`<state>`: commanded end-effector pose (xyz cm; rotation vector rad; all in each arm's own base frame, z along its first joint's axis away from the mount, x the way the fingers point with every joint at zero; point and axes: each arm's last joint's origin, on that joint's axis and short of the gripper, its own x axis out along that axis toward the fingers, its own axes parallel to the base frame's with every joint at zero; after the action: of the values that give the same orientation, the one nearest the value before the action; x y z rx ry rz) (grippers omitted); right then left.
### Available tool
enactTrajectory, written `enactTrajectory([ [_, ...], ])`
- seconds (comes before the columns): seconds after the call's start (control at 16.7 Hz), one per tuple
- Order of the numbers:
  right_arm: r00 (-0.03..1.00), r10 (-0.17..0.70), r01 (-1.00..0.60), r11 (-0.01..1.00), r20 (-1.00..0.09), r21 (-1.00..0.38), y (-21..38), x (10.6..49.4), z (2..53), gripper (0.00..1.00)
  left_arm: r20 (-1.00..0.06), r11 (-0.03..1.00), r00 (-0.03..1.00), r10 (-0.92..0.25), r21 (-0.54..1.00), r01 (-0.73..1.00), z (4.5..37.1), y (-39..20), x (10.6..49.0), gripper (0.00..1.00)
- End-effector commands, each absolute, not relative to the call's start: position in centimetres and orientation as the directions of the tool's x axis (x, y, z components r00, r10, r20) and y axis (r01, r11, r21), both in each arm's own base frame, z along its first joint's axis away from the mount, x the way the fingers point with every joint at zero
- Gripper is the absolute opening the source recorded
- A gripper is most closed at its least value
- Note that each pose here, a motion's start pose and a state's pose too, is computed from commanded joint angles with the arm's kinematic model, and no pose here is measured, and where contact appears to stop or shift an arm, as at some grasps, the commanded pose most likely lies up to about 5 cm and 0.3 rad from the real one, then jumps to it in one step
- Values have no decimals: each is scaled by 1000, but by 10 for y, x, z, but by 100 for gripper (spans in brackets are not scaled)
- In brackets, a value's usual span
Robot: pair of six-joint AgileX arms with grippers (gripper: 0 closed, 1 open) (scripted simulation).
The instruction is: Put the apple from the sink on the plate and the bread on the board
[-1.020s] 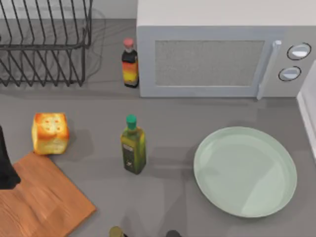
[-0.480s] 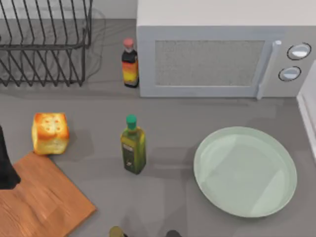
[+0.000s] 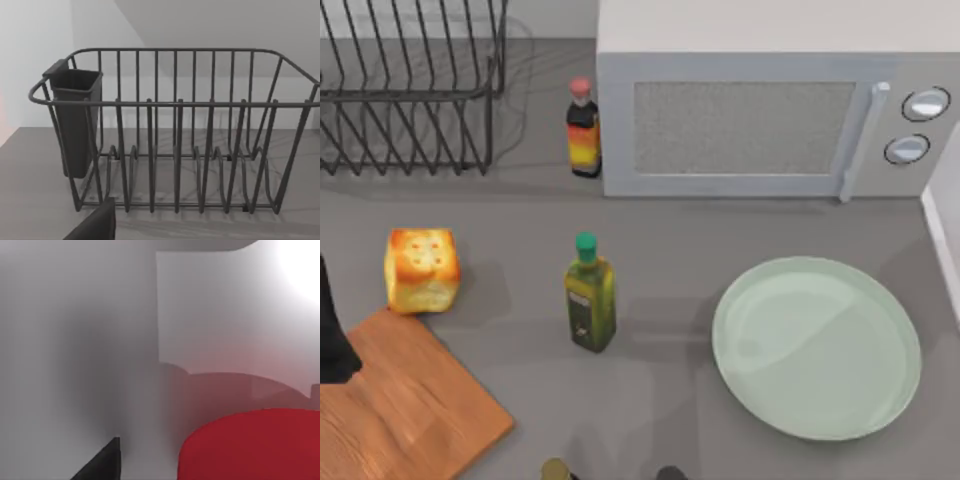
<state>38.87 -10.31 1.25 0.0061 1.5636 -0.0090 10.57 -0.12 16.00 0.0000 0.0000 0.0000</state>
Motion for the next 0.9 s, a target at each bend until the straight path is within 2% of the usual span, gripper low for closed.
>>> enactTrajectory([
  [0.3, 0, 0, 10, 1000, -1000, 0, -103, 386, 6, 100, 0, 1000, 1000, 0, 0, 0, 160, -1, 106, 100],
  [0.9, 0, 0, 10, 1000, -1000, 0, -103, 386, 6, 25, 0, 1000, 1000, 0, 0, 0, 160, -1, 106, 100],
])
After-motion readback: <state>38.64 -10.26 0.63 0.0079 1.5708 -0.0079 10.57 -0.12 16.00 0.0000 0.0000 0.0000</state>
